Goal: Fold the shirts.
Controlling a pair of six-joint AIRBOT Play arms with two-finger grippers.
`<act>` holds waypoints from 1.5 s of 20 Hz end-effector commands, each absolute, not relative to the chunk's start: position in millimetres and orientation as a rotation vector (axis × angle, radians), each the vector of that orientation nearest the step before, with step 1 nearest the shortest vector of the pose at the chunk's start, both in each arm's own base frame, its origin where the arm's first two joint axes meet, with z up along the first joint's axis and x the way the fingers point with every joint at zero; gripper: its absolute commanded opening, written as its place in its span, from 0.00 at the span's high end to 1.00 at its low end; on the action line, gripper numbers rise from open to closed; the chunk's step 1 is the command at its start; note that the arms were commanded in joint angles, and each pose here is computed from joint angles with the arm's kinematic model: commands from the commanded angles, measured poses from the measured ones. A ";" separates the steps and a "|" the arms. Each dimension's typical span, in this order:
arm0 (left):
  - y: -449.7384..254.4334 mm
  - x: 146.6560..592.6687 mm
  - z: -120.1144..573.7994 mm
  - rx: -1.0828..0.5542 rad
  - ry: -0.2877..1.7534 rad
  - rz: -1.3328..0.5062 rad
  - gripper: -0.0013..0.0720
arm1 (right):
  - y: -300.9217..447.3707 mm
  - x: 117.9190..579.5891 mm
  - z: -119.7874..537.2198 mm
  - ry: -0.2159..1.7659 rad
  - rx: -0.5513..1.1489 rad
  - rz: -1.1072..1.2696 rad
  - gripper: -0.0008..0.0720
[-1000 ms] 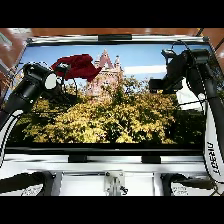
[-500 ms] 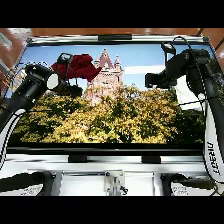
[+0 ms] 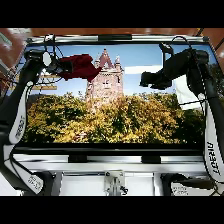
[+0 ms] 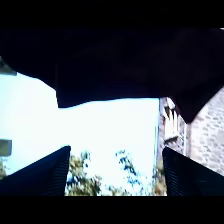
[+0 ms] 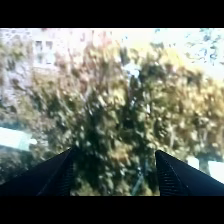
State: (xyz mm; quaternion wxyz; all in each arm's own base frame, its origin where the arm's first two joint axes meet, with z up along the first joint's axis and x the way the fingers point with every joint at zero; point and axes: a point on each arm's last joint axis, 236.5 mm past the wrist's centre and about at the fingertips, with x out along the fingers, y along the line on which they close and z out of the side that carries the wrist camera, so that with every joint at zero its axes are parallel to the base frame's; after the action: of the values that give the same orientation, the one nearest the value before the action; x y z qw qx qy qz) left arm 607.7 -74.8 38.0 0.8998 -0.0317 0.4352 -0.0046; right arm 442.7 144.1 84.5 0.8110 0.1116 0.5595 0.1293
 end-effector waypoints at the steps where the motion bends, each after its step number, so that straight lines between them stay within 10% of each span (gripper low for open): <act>1: -36.7 649.7 -1.0 -0.112 0.850 0.037 0.08 | 161.4 438.4 90.0 1.203 0.301 0.332 0.13; 16: -47.3 681.7 -75.0 -0.225 0.798 0.009 0.11 | 170.4 429.4 91.3 1.237 0.333 0.366 0.13; 18: -51.0 681.6 -74.6 -0.250 0.798 0.003 0.30 | 170.4 429.5 91.4 1.236 0.333 0.366 0.13; 20: -52.9 681.3 -74.5 -0.267 0.801 0.000 0.86 | 170.2 429.7 91.3 1.236 0.333 0.365 0.13; 21: -56.3 681.7 -72.5 -0.292 0.798 -0.006 0.93 | 170.1 430.1 91.4 1.234 0.332 0.365 0.13; 25: -86.8 684.8 -15.1 -0.375 0.719 -0.091 0.94 | 163.1 443.7 93.0 1.169 0.272 0.362 0.13; 30: -150.3 646.6 223.6 -0.156 0.313 -0.290 0.94 | 152.4 464.8 118.9 1.020 0.234 0.349 0.13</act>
State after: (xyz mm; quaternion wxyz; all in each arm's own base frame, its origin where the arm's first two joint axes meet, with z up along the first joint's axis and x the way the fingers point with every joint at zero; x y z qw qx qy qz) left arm 676.6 -118.2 102.7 0.9541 -0.1182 0.2582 -0.0950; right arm 450.8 158.6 100.9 0.8240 0.1233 0.5273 0.1665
